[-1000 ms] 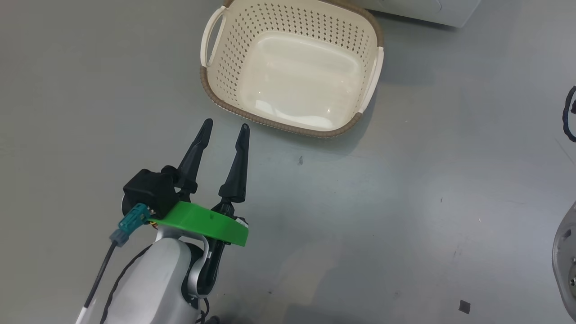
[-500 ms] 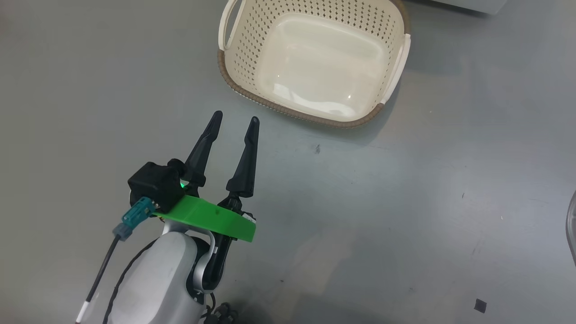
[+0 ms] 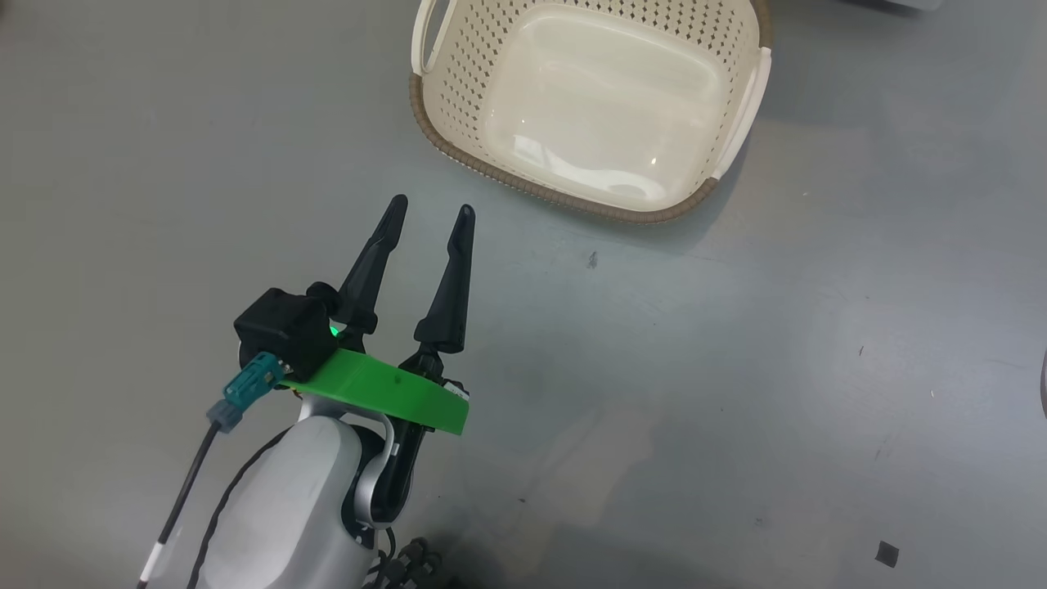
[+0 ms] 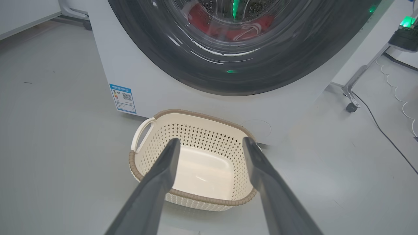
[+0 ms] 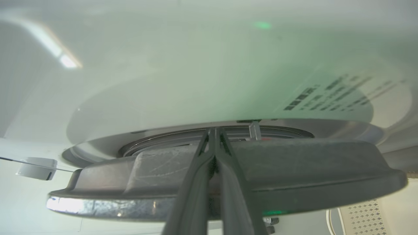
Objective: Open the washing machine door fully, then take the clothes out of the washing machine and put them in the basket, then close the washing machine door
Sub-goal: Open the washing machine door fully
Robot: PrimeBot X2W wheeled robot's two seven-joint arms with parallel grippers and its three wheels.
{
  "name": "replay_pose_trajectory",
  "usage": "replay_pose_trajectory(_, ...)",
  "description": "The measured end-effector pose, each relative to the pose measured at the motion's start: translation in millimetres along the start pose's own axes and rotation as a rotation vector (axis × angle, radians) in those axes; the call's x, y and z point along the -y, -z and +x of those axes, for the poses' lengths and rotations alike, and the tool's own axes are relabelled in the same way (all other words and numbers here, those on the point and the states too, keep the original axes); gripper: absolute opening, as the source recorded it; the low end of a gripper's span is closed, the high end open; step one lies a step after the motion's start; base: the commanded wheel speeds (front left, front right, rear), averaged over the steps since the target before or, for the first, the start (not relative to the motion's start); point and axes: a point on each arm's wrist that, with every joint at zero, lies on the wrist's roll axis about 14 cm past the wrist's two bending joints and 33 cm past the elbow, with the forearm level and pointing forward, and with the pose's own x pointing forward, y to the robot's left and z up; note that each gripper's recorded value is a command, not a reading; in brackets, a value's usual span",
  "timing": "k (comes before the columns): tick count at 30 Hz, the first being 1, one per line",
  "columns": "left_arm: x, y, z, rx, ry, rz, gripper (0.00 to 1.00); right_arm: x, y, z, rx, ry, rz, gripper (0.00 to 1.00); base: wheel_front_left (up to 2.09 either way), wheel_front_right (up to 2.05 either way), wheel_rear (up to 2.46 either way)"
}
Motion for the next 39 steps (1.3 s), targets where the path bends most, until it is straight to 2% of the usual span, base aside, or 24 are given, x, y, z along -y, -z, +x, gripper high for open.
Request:
replay_pose_trajectory(19, 4.3, -8.7, 2.3, 0.024, 0.013, -0.003, 1.00, 9.0, 9.1, 1.5, -0.084, 0.035, 0.065, 0.00, 0.00, 0.00, 0.00)
replay_pose_trajectory(22, 6.0, -10.5, 2.1, 0.029, 0.017, -0.004, 1.00, 7.7, 10.4, -0.8, -0.094, 0.032, 0.098, 0.00, 0.00, 0.00, 0.00)
replay_pose_trajectory(39, 19.2, -29.8, -4.9, 0.076, 0.050, 0.006, 1.00, 23.1, 35.5, -25.6, -0.176, 0.115, 0.129, 0.00, 0.00, 0.00, 0.00)
